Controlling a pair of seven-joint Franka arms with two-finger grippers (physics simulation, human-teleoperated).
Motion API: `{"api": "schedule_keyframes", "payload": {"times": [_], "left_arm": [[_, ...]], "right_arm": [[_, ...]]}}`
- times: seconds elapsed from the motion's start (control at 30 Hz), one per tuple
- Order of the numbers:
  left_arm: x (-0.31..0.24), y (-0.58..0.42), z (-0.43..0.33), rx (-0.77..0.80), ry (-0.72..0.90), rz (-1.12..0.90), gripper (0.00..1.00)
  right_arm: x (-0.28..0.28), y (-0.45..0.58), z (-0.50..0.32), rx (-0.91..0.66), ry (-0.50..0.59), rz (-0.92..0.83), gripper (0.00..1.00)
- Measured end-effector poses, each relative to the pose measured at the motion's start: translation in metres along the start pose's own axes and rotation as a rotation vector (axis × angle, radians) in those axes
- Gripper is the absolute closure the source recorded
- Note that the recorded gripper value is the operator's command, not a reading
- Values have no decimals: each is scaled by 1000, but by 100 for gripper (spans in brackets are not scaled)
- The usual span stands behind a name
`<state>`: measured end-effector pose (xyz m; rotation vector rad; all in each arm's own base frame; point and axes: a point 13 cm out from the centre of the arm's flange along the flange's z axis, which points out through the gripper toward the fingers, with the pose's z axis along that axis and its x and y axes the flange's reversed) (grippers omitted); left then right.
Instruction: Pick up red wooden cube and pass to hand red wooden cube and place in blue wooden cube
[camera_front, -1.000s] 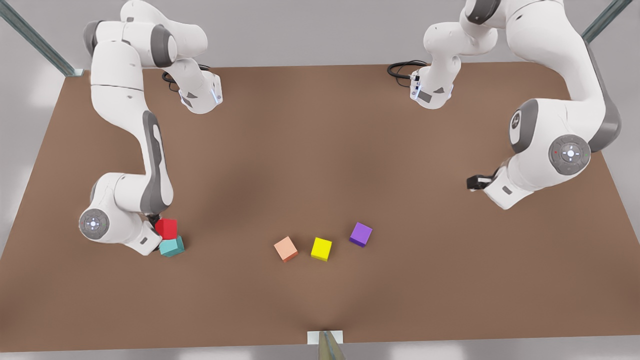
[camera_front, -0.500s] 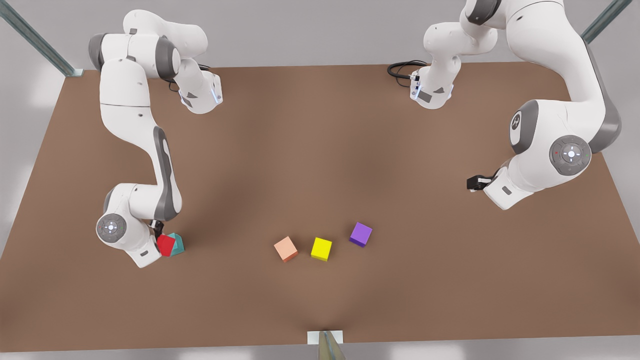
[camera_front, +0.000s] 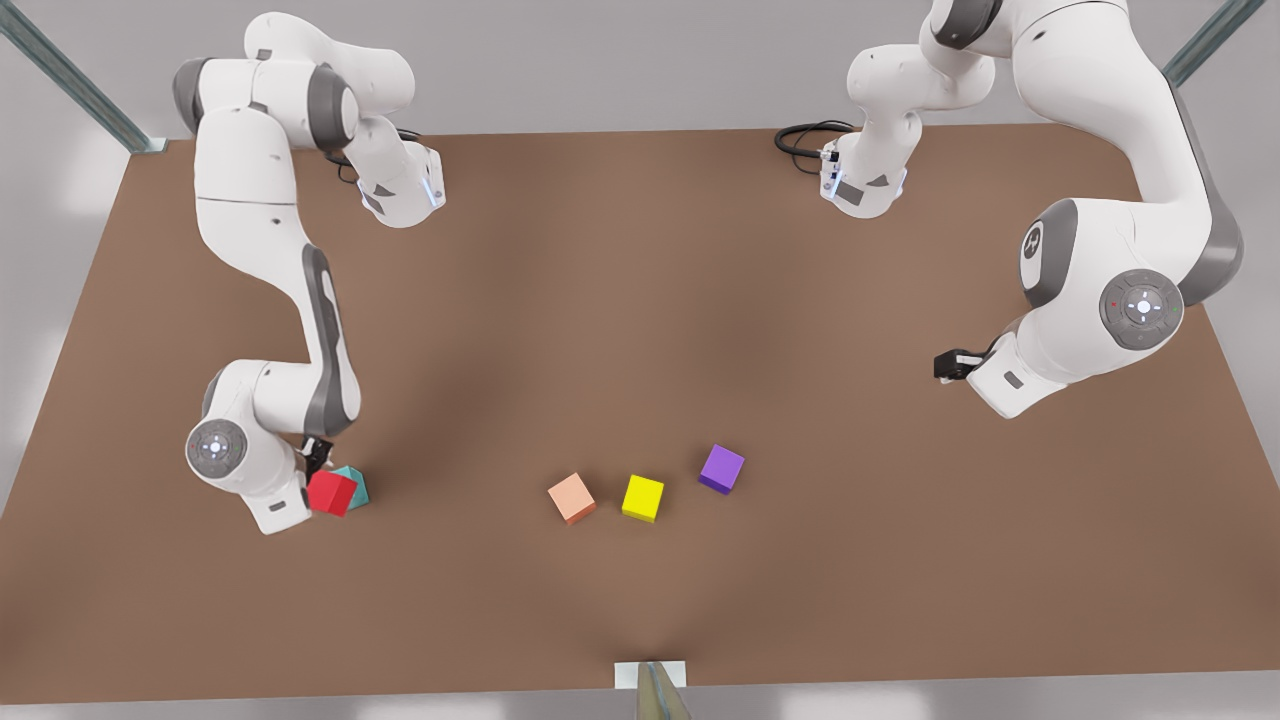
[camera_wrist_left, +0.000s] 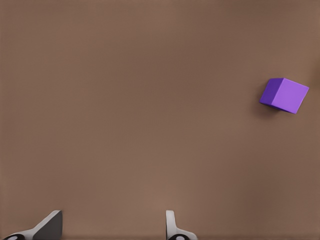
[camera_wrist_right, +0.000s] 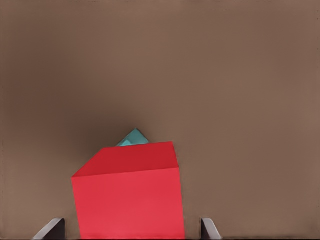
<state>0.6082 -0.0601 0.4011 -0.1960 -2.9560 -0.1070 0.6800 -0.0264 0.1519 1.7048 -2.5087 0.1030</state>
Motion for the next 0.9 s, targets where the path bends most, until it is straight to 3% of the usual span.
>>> {"api": "schedule_keyframes", "payload": {"times": [0.3,0.43,0.6,0.9], "left_arm": [[0,1,0,1,-1,3,0],[0,1,0,2,-1,5,0],[0,0,0,2,-1,6,0],[0,2,0,3,0,6,0]], "right_arm": [[-21,46,-121,-128,-145,183,0],[-42,36,-210,-73,-105,325,0],[19,78,-306,-145,-92,548,0],[62,131,-294,-222,17,859,0]]}}
